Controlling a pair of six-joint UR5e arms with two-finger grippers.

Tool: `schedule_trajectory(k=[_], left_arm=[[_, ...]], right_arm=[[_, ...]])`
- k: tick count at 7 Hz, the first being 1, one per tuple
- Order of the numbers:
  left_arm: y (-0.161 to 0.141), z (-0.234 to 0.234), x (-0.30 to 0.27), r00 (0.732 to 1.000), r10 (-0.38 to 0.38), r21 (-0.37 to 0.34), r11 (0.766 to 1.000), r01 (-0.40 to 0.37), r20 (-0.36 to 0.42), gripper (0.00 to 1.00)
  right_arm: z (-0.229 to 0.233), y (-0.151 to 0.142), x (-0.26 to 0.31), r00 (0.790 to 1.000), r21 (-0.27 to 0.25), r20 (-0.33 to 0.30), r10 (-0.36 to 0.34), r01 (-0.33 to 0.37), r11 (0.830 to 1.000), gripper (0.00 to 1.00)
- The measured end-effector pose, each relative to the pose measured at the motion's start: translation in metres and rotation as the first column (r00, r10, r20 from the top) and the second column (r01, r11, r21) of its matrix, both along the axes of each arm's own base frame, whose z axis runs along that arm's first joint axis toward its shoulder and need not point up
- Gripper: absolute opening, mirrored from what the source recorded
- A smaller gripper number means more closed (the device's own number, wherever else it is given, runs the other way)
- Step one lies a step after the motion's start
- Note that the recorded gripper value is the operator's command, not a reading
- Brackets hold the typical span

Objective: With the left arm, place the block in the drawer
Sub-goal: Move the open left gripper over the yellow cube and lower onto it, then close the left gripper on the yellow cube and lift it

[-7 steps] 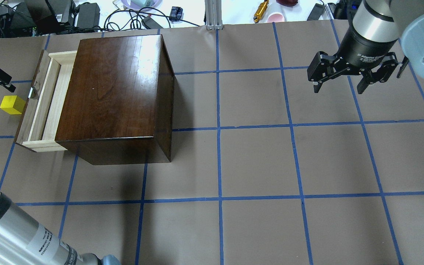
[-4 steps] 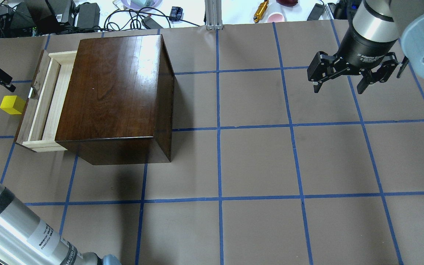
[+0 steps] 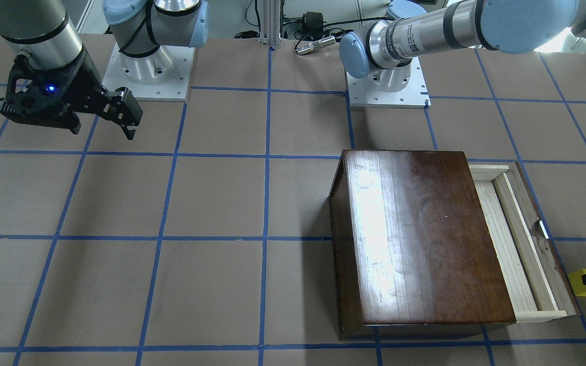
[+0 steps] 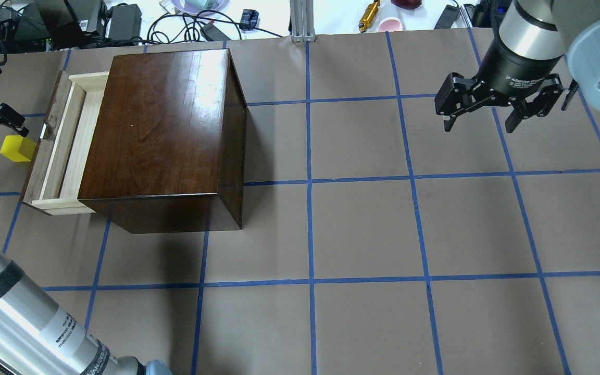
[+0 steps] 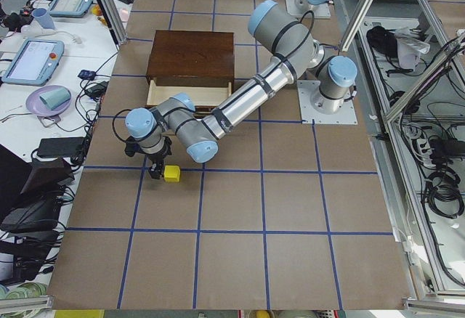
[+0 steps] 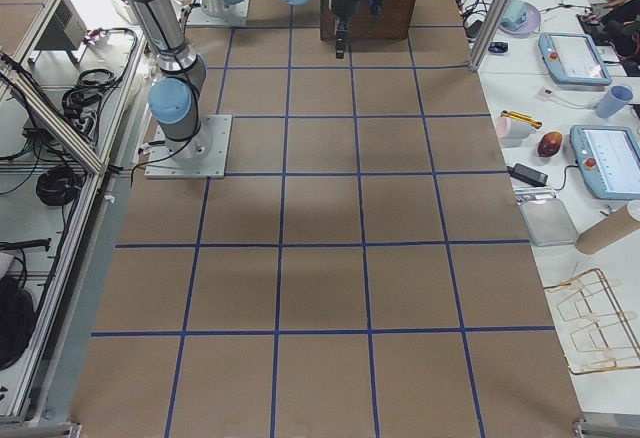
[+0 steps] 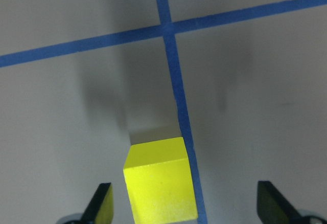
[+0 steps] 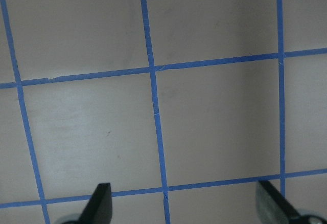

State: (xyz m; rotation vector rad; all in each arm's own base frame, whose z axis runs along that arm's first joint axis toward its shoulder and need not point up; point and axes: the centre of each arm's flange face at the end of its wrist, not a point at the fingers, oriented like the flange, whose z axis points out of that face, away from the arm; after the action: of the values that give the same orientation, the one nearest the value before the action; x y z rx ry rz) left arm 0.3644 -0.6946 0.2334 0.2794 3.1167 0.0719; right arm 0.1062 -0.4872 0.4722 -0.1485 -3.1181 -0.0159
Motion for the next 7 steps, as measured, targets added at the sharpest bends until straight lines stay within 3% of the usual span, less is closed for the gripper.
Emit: schedule_trajectory(k=[2, 5, 6, 7], left_arm=[[0.005, -0.015, 0.000, 1.000, 0.000, 0.028, 1.000, 0.000, 0.009, 1.00], [0.005, -0.026, 0.000, 1.000, -0.002, 0.012, 1.000, 0.001, 0.028, 1.00], [0.005, -0.028, 0.000, 1.000, -0.002, 0.010, 1.000, 0.001, 0.029, 0.96], [0.005, -0.029, 0.001, 1.000, -0.003, 0.011, 1.000, 0.003, 0.028, 0.77]], right_arm=[[0.000, 0.000, 0.000, 1.000, 0.000, 0.000, 0.000, 0.000, 1.000, 1.00], [0.000, 0.000, 0.000, 1.000, 0.000, 0.000, 0.000, 0.000, 1.000, 1.00], [0.000, 0.000, 0.000, 1.000, 0.000, 0.000, 0.000, 0.000, 1.000, 1.00], [0.000, 0.000, 0.000, 1.000, 0.000, 0.000, 0.000, 0.000, 1.000, 1.00]])
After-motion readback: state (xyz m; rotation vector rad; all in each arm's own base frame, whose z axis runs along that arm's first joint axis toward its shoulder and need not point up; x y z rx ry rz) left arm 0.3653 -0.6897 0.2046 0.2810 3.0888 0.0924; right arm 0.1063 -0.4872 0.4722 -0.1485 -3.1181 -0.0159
